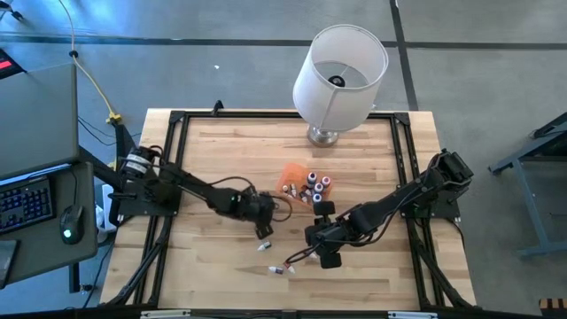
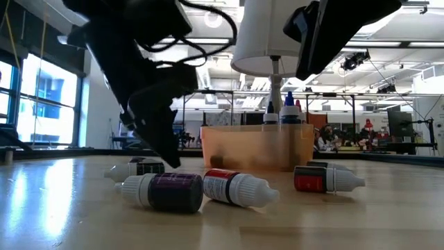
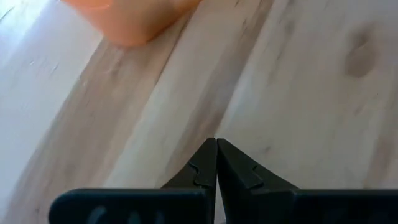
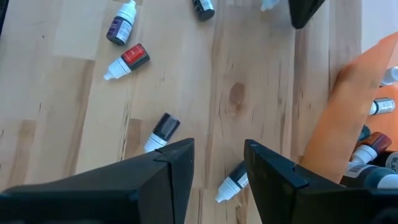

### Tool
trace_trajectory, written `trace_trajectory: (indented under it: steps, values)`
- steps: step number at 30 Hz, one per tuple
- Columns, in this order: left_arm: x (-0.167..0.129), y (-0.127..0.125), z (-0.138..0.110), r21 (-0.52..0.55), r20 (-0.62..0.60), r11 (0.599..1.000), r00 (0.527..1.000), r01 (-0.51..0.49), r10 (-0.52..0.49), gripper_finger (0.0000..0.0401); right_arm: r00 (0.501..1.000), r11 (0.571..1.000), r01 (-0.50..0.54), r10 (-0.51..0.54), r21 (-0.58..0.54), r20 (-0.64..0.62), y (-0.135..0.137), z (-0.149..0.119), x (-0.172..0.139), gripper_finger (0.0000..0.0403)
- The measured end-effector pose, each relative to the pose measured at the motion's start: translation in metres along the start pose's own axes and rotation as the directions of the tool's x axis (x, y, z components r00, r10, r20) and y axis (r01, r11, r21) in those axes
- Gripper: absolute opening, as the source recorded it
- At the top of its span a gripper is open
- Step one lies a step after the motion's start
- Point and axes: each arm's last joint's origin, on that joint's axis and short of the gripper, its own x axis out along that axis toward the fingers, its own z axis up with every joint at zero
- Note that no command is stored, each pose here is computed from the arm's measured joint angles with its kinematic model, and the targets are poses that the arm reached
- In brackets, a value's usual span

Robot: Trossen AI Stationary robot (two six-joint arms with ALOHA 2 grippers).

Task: Pick & Place food coloring
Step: Put the small purple food coloring bottle into the orange bin

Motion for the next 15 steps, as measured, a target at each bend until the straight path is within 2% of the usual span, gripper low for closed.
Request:
trace_trajectory:
  steps: [3,6,11,13,15]
  values:
    - [0.004,0.013,0.008,0.038,-0.014,0.999,1.0,-0.014,0.015,0.0005,1.0,1.0,-0.002,0.002,0.0,0.0,0.0,0.0,0.0,0.0133]
    - [0.009,0.026,0.015,0.144,-0.042,0.99,0.999,0.016,-0.01,0.0005,1.0,1.0,-0.002,0.002,0.001,-0.001,0.0,0.0,0.0,0.0134]
    - [0.013,0.044,0.025,0.352,-0.105,0.925,0.989,0.139,-0.109,0.0005,1.0,1.0,-0.002,0.002,0.0,-0.001,0.0,0.0,0.0,0.0134]
    - [0.014,0.049,0.028,0.394,-0.112,0.906,0.986,0.157,-0.122,0.0005,1.0,1.0,-0.002,0.002,0.0,-0.001,0.0,0.0,0.0,0.0133]
    - [0.015,0.053,0.03,0.402,-0.11,0.903,0.987,0.154,-0.119,0.0005,1.0,1.0,-0.001,0.001,0.001,-0.001,0.0,0.0,0.0,0.0133]
